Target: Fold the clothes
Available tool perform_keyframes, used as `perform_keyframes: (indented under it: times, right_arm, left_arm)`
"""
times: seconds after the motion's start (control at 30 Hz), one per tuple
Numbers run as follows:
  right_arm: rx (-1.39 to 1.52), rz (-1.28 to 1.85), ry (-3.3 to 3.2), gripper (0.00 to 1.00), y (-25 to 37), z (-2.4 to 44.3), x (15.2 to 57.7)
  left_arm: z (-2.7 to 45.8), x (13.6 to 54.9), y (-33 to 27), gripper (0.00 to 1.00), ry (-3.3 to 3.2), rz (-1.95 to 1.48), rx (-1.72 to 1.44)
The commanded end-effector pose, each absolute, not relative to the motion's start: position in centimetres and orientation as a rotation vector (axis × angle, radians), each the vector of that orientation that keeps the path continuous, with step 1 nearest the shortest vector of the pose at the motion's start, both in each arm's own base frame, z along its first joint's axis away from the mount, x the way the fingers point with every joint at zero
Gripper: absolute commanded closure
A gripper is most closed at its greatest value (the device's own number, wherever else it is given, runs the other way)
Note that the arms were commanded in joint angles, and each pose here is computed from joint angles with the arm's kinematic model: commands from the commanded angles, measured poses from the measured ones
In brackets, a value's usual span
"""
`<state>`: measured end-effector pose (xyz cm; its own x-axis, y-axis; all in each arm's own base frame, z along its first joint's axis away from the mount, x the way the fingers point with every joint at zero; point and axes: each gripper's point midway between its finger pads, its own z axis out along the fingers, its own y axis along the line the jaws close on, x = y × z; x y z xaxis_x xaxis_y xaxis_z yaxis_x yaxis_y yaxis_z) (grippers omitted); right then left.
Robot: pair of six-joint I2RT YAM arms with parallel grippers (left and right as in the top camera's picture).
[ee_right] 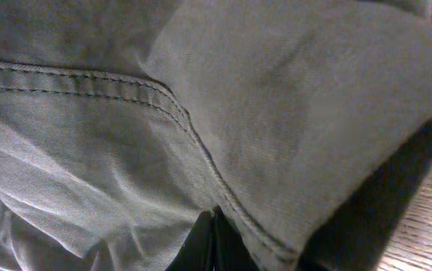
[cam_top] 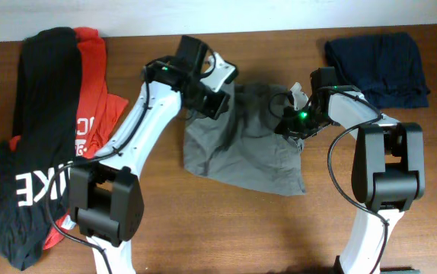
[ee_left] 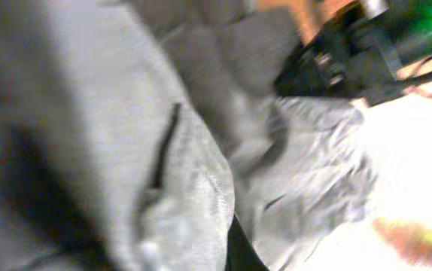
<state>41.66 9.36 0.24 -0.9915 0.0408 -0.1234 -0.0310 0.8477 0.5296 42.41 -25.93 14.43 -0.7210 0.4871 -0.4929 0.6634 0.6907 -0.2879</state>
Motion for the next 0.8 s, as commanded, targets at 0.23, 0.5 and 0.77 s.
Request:
perform_keyframes:
  times: [0.23,0.5,0.77]
  right_arm:
    - [0.023,0.722,2.941,0.96,8.4,-1.4,41.4]
    - [0.024,0.722,2.941,0.96,8.4,-1.4,41.4]
    - [0.023,0.722,2.941,0.96,8.4,-1.4,41.4]
  left_arm:
    - [19.4,43.7,-27.7,0.99,2.417,-0.627,0.829]
    - [19.3,42.0,-30.7,0.99,2.389,-0.646,0.912]
    - [17.5,41.4,-32.8,1.0,2.406,-0.657,0.951]
